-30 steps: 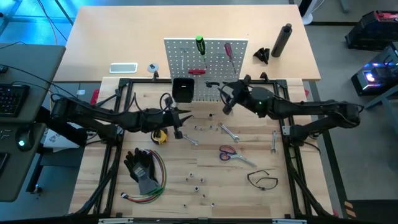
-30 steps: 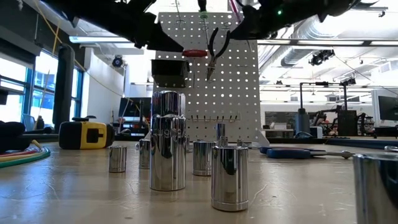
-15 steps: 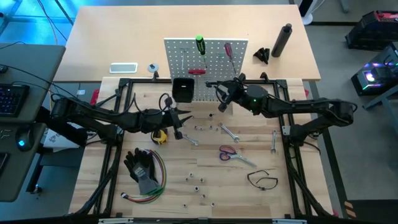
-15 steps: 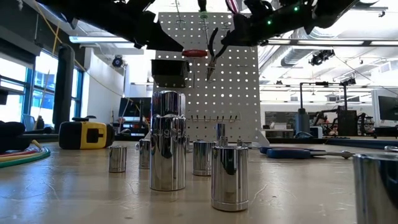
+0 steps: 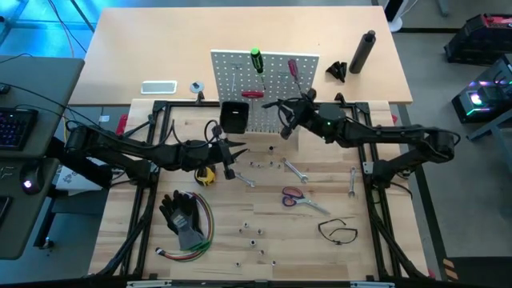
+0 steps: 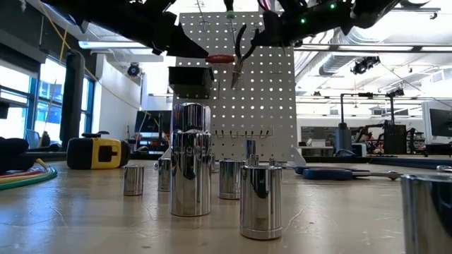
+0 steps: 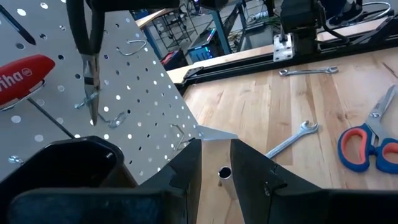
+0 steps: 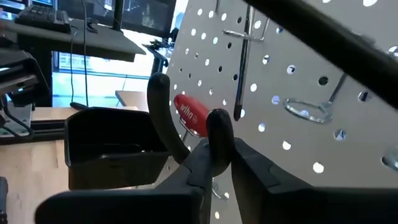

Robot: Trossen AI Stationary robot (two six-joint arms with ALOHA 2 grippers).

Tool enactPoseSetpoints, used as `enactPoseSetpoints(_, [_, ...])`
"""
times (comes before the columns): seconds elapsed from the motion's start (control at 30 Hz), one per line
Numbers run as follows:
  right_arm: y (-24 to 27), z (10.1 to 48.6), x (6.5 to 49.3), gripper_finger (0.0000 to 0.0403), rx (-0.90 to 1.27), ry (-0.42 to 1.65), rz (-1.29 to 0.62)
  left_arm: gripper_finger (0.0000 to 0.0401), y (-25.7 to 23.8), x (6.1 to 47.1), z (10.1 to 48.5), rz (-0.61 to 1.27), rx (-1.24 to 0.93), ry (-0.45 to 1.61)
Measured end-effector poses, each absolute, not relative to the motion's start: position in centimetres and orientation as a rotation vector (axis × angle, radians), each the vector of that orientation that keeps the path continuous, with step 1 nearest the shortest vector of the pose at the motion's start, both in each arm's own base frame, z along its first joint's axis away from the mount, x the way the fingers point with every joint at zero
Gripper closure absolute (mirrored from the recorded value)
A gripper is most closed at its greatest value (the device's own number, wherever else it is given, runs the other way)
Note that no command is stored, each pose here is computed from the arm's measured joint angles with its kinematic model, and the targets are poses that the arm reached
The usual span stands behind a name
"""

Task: Hang tools onto peg board
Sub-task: Hang the black pliers on the white peg board

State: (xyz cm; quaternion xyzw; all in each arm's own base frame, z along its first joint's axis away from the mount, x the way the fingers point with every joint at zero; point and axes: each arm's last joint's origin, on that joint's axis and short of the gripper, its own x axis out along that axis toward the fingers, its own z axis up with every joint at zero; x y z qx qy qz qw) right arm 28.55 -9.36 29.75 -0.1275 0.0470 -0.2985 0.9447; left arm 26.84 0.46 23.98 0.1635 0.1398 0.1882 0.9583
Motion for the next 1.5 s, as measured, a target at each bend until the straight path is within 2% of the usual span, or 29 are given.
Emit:
enactPoseSetpoints(0.13, [-9.5, 30.1, 28.7, 0.038, -0.262, 0.122, -0.599, 0.0323, 0.4, 26.8, 24.0, 0.381, 0.33, 0.285])
enactPoseSetpoints(0.33, [-9.5, 30.5, 28.8, 0.038, -0.263, 0.202, -0.587, 0.0323, 0.4, 26.8, 24.0, 0.382, 0.33, 0.285])
enactPoseSetpoints(0.7, [-9.9, 31.9, 29.0, 0.0381, -0.236, 0.217, -0.593, 0.0323, 0.4, 26.8, 24.0, 0.384, 0.316, 0.282])
enactPoseSetpoints(1.13, [-11.6, 32.5, 32.3, 0.0381, -0.184, 0.348, -0.557, 0.0323, 0.2, 26.8, 23.9, 0.373, 0.31, 0.288])
enactPoseSetpoints(1.5, [-11.6, 34.1, 32.5, 0.0381, -0.184, 0.371, -0.555, 0.0323, 0.0, 26.8, 23.7, 0.362, 0.323, 0.307])
